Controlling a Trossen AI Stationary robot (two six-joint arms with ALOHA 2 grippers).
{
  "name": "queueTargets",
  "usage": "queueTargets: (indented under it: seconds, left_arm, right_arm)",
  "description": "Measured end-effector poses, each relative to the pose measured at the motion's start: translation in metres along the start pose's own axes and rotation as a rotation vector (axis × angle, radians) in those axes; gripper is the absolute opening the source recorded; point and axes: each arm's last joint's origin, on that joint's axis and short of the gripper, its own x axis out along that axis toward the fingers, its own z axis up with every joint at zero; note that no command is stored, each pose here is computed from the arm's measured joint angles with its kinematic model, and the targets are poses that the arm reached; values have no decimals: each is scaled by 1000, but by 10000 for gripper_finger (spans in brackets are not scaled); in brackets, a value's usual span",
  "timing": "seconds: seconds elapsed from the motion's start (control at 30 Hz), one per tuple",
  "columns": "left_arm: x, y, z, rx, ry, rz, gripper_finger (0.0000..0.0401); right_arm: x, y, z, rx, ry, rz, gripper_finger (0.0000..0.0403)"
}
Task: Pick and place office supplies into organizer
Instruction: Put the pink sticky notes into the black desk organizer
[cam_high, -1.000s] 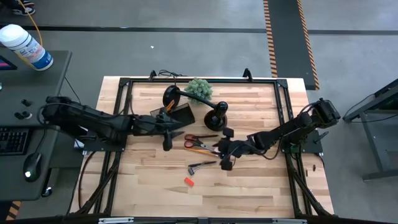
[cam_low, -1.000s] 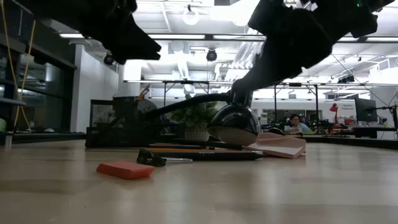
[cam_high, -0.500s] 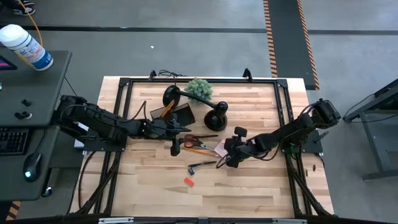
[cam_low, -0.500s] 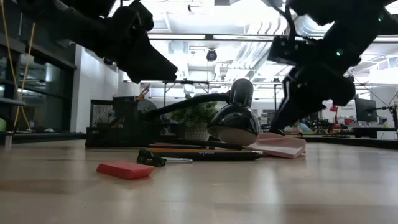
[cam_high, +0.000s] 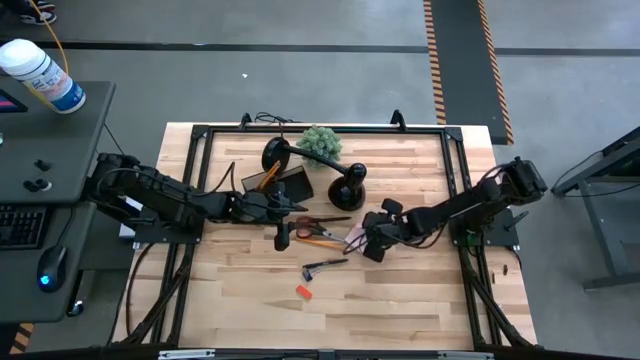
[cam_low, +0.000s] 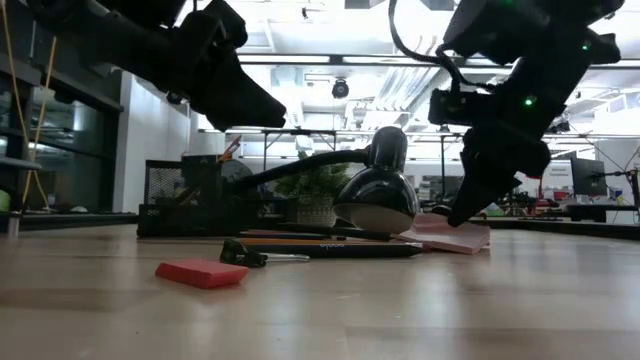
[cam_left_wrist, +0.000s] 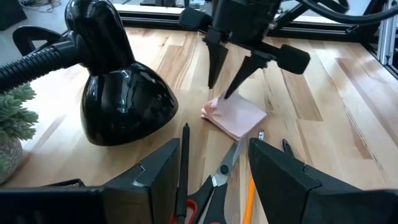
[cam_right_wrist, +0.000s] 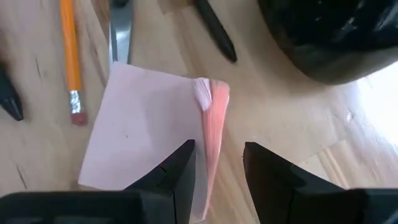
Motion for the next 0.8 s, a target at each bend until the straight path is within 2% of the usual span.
queueTargets:
  seconds: [0.4,0.5,0.63,0.8]
  left_arm:
    - [0,0,0,13,-1,0,179]
    - [0,0,0,14,-1,0,179]
    - [0,0,0,14,-1,1,179]
    - [0,0,0,14,-1,1,179]
  right_arm:
    - [12,-12,-2,90,54,135,118]
    - [15,-14,-5,100,35,143,86]
    - [15,-13,-5,71,22,145,16]
    - [13,-11,-2,33,14,153,7]
